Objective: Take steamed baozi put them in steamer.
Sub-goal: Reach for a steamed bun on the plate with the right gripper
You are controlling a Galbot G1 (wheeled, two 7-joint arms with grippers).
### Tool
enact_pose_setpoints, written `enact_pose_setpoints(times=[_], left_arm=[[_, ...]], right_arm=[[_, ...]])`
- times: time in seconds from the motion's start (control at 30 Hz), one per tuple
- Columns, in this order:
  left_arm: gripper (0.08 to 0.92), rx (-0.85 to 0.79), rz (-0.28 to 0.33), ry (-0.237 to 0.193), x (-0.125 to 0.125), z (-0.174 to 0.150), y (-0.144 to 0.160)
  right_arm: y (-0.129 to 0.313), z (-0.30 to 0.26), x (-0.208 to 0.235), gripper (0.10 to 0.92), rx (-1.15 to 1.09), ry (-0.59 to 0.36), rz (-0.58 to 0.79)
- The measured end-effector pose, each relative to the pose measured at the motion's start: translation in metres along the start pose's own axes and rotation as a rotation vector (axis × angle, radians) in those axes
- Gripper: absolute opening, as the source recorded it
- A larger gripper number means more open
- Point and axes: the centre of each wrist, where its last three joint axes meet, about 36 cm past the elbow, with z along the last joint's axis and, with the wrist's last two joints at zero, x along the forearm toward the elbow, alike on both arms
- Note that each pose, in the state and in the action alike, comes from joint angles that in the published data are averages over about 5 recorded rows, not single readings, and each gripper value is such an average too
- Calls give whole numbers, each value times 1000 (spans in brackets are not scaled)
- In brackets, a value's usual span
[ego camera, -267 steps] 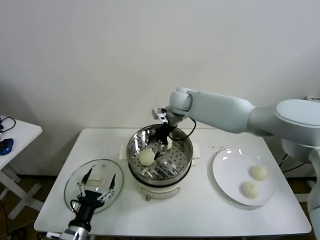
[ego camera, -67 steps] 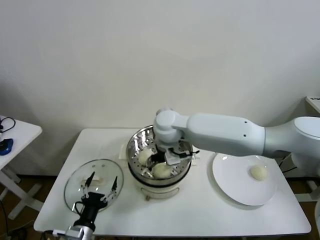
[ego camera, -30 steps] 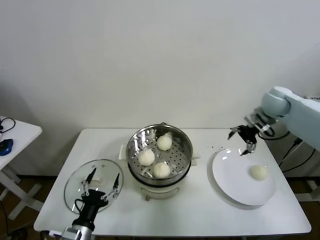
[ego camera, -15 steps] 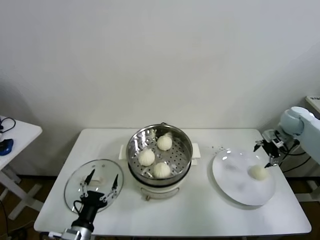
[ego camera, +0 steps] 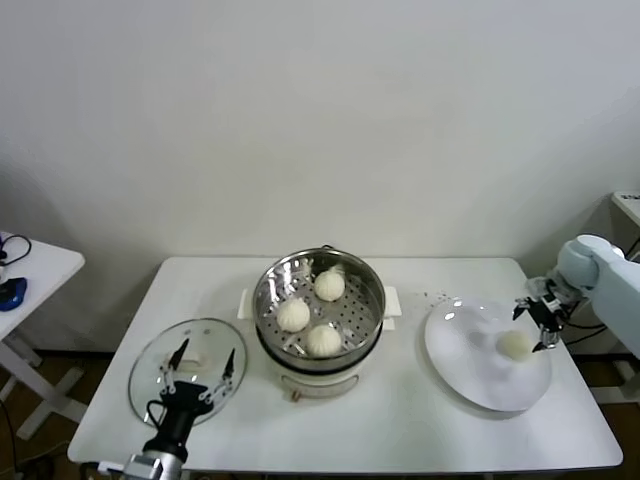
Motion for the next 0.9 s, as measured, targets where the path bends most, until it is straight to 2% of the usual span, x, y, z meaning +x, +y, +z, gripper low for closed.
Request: enact_pose_setpoints(times=[0.6,0.9], left_arm=[[823,1,-6,7,-3,5,1],[823,2,-8,7,-4,5,1]], right_arm=[[-5,-6,-23,821,-4,9,-34],[-4,-8,-28,759,0,12,-42]])
